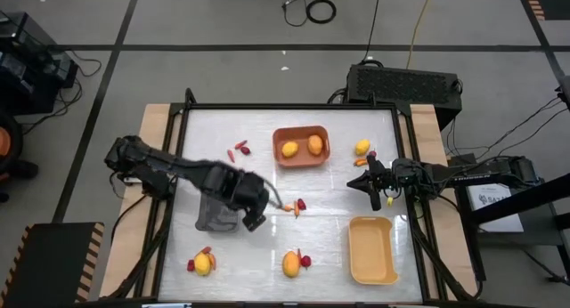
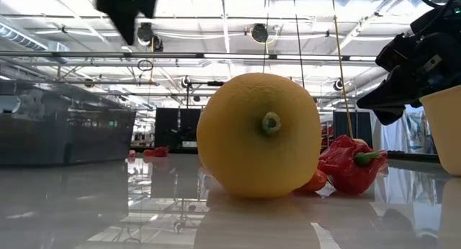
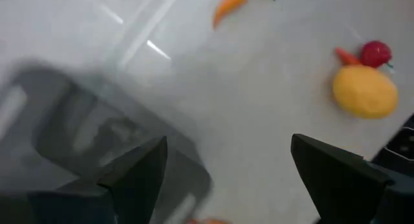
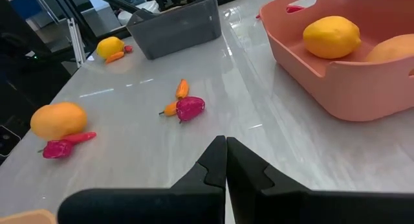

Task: Sort produce into baskets
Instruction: Put the lemon into the orange bin

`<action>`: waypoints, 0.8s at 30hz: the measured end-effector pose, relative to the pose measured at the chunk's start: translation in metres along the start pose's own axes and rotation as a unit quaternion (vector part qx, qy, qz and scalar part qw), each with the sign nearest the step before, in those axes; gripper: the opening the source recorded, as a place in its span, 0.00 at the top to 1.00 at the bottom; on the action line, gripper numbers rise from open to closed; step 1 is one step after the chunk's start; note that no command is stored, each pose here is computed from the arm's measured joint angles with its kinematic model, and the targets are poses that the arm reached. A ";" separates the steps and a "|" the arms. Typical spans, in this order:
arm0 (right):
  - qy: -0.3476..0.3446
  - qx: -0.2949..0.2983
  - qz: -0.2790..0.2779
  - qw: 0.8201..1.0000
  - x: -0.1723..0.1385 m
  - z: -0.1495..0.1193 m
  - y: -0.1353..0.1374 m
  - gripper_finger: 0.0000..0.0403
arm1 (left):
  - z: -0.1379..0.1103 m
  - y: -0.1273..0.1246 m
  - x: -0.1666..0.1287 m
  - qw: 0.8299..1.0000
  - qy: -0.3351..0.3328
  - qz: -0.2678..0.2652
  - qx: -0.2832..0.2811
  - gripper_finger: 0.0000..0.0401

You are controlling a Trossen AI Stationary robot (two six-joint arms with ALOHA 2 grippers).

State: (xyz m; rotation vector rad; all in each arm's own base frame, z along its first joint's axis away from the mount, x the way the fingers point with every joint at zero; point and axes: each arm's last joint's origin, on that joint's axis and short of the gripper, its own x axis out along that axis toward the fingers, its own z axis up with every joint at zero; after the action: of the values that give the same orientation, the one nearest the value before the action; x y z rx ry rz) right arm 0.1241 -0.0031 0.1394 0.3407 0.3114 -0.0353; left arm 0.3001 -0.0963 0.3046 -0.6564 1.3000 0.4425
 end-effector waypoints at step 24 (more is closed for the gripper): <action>0.002 -0.013 0.002 1.000 0.000 0.000 0.000 1.00 | -0.169 -0.062 0.048 0.935 0.057 0.110 -0.333 0.16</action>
State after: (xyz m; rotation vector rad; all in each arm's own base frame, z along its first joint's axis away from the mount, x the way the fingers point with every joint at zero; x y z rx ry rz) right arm 0.1240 -0.0030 0.1392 0.3153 0.3148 -0.0271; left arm 0.2272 -0.2578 0.2484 -1.1159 1.3369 1.0678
